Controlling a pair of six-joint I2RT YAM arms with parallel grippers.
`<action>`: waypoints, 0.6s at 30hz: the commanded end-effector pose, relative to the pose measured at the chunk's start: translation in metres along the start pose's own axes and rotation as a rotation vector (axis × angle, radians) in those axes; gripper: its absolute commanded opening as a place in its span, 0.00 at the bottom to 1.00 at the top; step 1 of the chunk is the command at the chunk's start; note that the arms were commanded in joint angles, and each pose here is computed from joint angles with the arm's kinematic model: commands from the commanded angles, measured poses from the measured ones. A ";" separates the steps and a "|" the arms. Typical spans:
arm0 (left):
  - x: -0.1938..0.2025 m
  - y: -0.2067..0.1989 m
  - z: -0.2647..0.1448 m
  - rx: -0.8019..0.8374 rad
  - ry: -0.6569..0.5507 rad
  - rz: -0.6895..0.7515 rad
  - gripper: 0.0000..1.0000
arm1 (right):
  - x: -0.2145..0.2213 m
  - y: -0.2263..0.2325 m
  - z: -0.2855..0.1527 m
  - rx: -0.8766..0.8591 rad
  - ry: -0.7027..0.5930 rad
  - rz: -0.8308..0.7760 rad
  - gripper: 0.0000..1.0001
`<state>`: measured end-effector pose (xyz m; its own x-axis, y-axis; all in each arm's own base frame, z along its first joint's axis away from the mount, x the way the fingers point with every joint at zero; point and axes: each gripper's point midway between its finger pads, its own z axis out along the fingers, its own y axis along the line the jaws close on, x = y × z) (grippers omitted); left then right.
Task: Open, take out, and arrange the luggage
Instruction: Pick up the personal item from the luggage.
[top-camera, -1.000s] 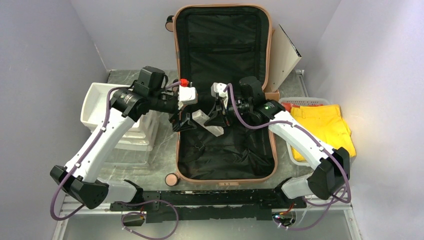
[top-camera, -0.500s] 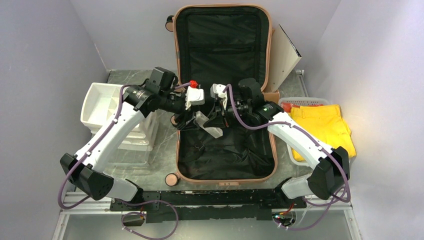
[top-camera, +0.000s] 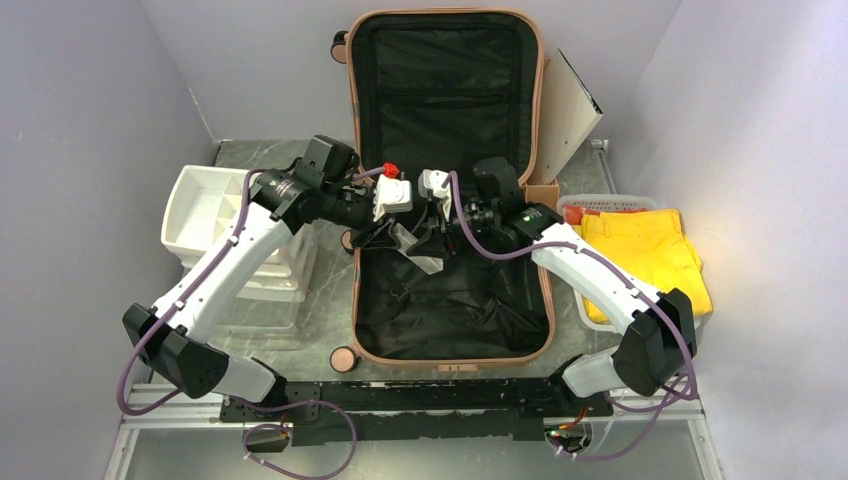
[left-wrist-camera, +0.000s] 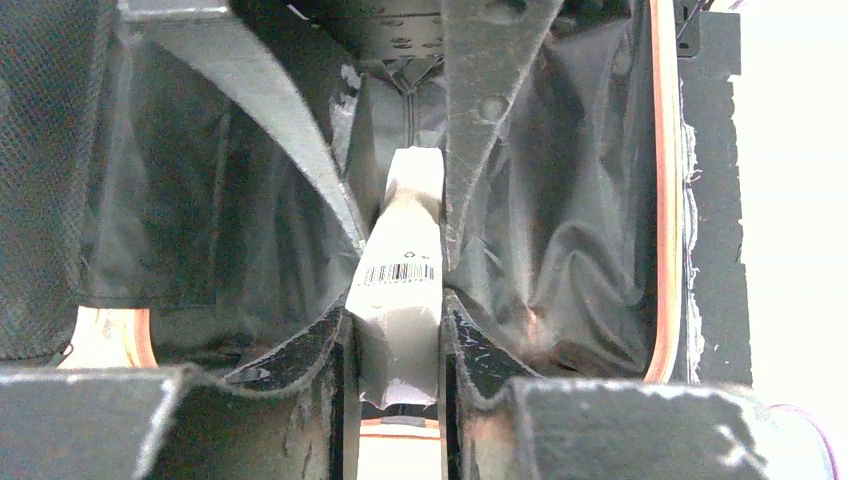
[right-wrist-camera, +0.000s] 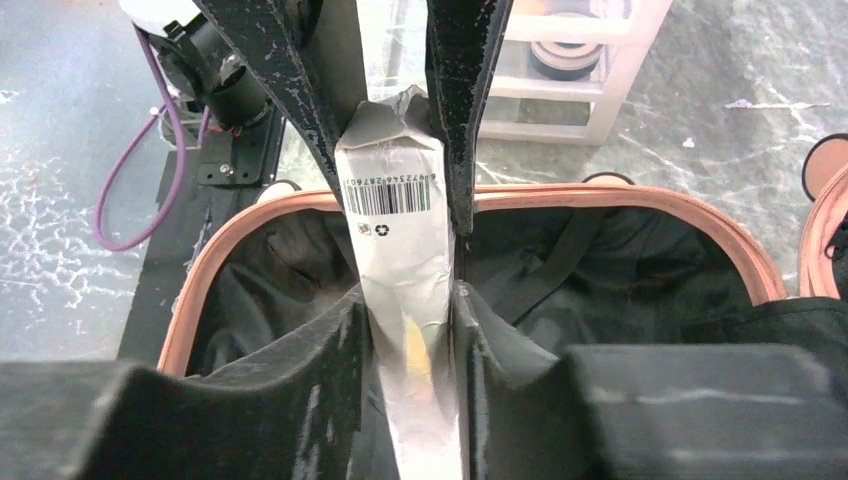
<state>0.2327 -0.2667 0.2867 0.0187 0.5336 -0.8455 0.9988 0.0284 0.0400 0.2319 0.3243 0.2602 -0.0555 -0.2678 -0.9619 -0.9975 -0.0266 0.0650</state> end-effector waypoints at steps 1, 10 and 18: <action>-0.011 0.000 -0.004 -0.011 -0.036 0.047 0.05 | -0.015 0.004 -0.001 -0.020 -0.028 -0.057 0.40; -0.006 -0.002 -0.024 -0.096 -0.037 0.038 0.05 | -0.016 0.003 -0.005 -0.008 -0.019 -0.059 0.99; 0.036 -0.017 -0.077 -0.275 0.027 -0.029 0.05 | -0.013 -0.023 -0.029 0.120 0.005 -0.033 1.00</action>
<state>0.2278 -0.2117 0.2894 -0.0133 0.5394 -0.8419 0.9743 0.1964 0.1104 0.2442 0.3111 0.2561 -0.0817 -0.2908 -0.9533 -0.9967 0.0258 0.0776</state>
